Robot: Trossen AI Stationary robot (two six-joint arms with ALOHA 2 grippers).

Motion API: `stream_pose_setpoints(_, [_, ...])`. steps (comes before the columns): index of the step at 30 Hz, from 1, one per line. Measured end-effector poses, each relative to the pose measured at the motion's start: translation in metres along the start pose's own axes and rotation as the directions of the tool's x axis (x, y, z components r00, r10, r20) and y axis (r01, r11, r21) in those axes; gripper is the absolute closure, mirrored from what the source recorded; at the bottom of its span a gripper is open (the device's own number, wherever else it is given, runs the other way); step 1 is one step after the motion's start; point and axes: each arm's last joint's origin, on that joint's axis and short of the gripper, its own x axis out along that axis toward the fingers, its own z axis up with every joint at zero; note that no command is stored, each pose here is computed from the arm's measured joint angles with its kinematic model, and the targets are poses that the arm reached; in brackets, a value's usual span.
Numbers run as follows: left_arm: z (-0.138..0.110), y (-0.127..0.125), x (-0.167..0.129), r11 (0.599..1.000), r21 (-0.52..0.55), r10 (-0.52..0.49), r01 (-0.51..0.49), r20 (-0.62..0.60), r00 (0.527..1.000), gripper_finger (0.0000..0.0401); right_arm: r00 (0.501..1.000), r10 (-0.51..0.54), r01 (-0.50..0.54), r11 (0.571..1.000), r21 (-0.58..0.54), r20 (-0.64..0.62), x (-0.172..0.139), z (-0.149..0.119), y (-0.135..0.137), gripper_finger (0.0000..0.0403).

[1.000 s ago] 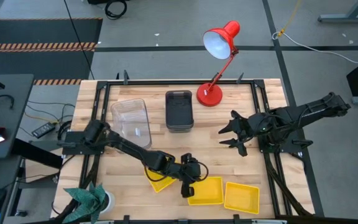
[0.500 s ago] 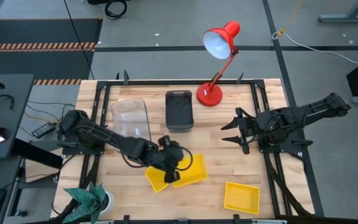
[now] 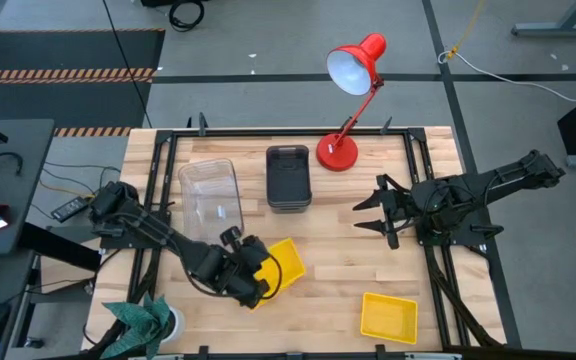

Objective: Stack baskets by color
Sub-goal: Stack the bottom left yellow bin on top of the top yellow bin

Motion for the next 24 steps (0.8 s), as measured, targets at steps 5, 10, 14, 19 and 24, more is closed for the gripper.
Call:
stream_pose_setpoints(5, [-0.011, -0.007, -0.008, 1.0, -0.029, -0.008, 0.008, 0.007, 1.0, 0.0385, 1.0, 0.009, -0.009, 1.0, 0.015, -0.001, 0.0, 0.0, 0.0, 0.0194])
stream_pose_setpoints(10, [-0.02, -0.008, -0.013, 0.999, -0.032, 0.002, -0.002, -0.017, 1.0, 0.0387, 1.0, 0.018, -0.018, 1.0, 0.016, -0.003, 0.0, 0.0, 0.001, 0.0194])
stream_pose_setpoints(14, [-0.024, -0.01, -0.016, 0.999, -0.033, 0.0, -0.001, -0.019, 1.0, 0.0383, 1.0, 0.018, -0.018, 1.0, 0.016, -0.003, 0.0, 0.0, 0.001, 0.0194])
stream_pose_setpoints(19, [-0.027, -0.016, -0.009, 1.0, -0.028, 0.006, -0.007, -0.029, 1.0, 0.0385, 1.0, 0.019, -0.019, 1.0, 0.016, -0.003, 0.0, 0.0, 0.001, 0.0194])
stream_pose_setpoints(24, [-0.033, -0.024, 0.005, 1.0, -0.018, 0.015, -0.017, -0.074, 0.997, 0.0376, 1.0, 0.026, -0.026, 1.0, 0.015, -0.005, 0.0, 0.0, 0.001, 0.0194])
